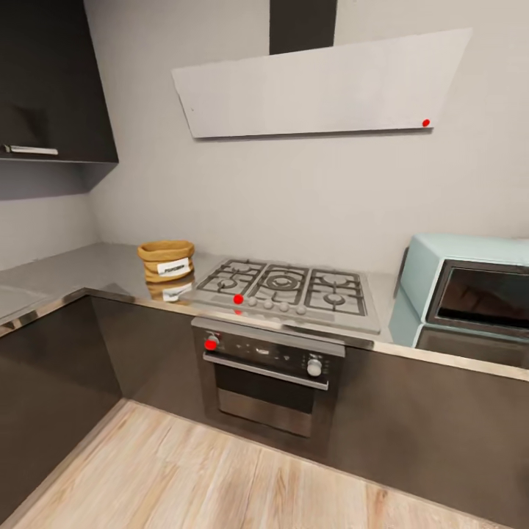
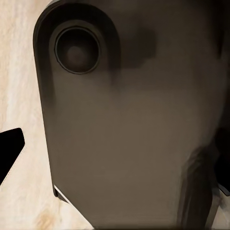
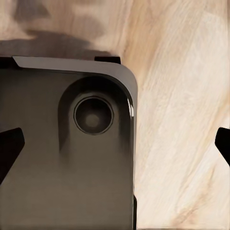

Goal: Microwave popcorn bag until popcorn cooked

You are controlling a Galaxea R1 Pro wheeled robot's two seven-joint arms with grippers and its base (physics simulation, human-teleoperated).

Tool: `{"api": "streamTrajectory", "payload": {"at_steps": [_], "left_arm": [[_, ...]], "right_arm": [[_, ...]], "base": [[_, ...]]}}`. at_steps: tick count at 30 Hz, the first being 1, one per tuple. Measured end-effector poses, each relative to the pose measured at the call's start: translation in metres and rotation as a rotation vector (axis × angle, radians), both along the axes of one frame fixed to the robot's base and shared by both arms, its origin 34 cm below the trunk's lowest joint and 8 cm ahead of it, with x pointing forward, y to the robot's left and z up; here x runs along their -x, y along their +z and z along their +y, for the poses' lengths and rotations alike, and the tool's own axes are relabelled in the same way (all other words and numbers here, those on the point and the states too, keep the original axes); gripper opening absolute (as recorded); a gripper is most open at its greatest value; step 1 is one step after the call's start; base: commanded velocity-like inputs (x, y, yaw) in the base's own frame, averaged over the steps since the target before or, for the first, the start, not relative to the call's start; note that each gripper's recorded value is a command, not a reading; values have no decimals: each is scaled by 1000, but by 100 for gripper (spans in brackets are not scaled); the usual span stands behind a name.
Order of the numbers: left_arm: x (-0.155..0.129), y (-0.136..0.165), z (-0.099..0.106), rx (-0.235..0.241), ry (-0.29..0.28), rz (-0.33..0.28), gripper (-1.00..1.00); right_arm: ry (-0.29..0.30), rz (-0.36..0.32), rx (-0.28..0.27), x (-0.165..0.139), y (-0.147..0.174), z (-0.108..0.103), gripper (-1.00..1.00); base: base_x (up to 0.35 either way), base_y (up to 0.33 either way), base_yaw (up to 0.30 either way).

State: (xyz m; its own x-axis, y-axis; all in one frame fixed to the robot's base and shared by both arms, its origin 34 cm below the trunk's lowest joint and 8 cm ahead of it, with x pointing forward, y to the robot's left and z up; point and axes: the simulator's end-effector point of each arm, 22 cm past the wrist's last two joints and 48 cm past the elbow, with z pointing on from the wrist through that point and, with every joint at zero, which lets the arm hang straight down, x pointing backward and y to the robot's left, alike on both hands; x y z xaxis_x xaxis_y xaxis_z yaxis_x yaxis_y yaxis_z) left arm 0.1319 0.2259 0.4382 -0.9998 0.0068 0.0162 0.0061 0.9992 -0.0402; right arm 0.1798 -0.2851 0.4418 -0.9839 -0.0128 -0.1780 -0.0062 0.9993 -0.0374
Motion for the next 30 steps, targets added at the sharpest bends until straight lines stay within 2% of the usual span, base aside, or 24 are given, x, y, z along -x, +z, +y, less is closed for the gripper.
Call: {"api": "streamTrajectory", "payload": {"at_steps": [11,14,16,22,30], "left_arm": [[2,0,3,-7,1,7,100],[8,0,5,-10,4,30,100],[11,0,11,-19,18,44,100],[10,0,28,-42,119,44,100],[11,0,30,-45,132,46,100]], "right_arm": [[0,0,0,0,0,0,100],[0,0,0,0,0,0,100],[0,0,0,0,0,0,100],[0,0,0,0,0,0,100],[0,0,0,0,0,0,100]], "base": [[0,0,-297],[0,0,-297],[0,0,-297],[0,0,-297],[0,0,-297]]}}
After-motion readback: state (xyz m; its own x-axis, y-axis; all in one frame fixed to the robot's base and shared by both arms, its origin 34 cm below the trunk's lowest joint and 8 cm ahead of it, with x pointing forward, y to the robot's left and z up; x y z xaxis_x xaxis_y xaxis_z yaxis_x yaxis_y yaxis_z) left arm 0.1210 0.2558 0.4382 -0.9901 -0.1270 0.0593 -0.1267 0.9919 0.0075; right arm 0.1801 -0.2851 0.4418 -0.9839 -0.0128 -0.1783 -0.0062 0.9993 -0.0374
